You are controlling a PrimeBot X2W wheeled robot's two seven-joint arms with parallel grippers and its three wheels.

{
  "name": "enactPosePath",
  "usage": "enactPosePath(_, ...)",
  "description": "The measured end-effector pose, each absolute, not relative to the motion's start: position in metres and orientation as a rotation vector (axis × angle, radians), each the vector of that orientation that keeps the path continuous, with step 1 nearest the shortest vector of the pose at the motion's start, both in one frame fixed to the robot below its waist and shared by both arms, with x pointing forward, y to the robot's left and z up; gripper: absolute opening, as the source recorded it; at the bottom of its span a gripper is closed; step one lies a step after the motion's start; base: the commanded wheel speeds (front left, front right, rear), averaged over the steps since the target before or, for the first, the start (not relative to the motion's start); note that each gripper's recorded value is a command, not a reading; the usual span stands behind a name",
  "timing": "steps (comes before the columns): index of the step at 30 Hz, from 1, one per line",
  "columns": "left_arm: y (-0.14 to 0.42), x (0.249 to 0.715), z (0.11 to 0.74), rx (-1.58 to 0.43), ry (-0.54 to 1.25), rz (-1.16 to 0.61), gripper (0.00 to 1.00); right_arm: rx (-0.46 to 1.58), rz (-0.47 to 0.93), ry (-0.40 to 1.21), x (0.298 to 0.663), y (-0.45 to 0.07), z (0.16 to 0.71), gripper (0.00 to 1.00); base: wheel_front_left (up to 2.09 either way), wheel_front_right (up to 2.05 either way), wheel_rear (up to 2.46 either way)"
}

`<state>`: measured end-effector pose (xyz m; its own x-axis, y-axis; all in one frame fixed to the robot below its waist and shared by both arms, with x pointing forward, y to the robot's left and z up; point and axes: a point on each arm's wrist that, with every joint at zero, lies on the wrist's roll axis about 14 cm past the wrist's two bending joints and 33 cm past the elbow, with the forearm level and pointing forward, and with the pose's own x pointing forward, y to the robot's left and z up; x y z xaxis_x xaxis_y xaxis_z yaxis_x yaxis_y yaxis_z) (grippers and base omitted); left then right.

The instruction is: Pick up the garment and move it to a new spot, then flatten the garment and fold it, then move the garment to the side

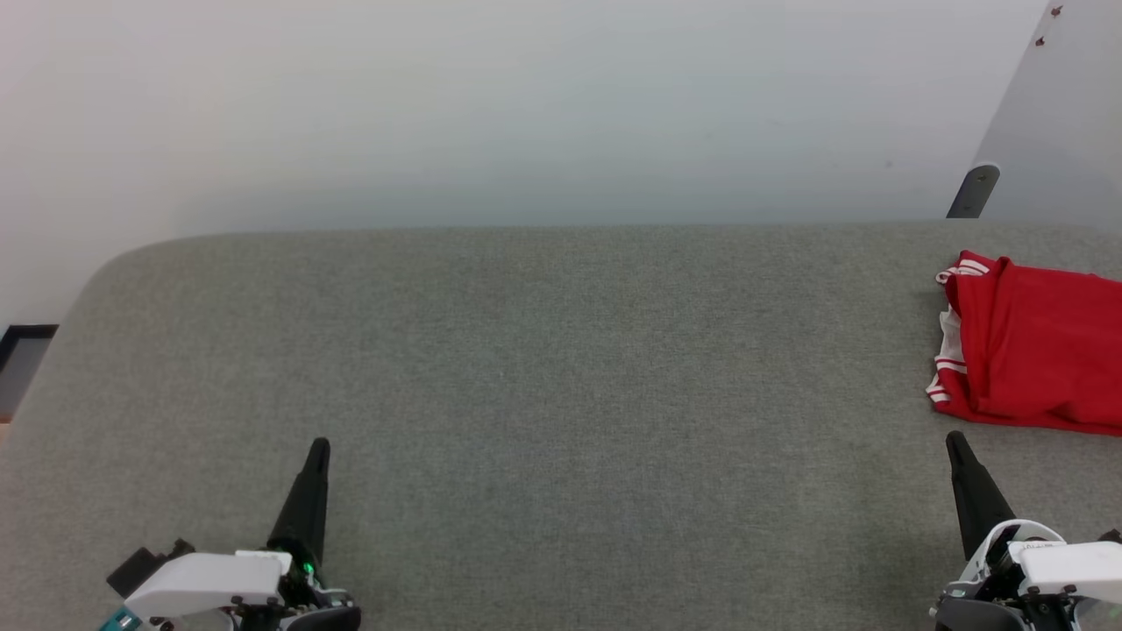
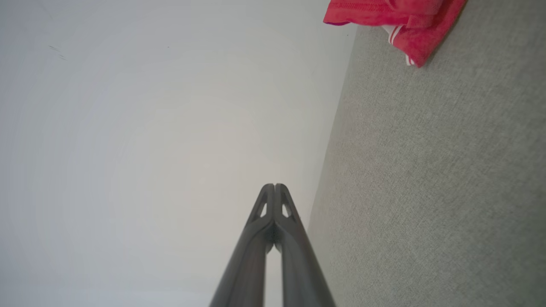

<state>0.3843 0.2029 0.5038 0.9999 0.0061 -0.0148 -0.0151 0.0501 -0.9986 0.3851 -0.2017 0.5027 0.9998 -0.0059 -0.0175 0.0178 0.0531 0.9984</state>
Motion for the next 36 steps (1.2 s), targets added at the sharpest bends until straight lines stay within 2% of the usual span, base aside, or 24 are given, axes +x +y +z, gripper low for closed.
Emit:
enactPosePath(8, 0.1995, 0.3879, 0.5046, -1.574, 0.008, 0.006, 0.0, 1.572, -0.009, 0.006, 0.3877, -0.2011, 0.5042, 0.0, 0.0, 0.0, 0.0)
enactPosePath(36, 0.1994, 0.388, 0.5047, -1.575, 0.008, 0.006, 0.0, 1.572, -0.005, 0.003, 0.3886, -0.2009, 0.5058, 0.0, 0.0, 0.0, 0.0)
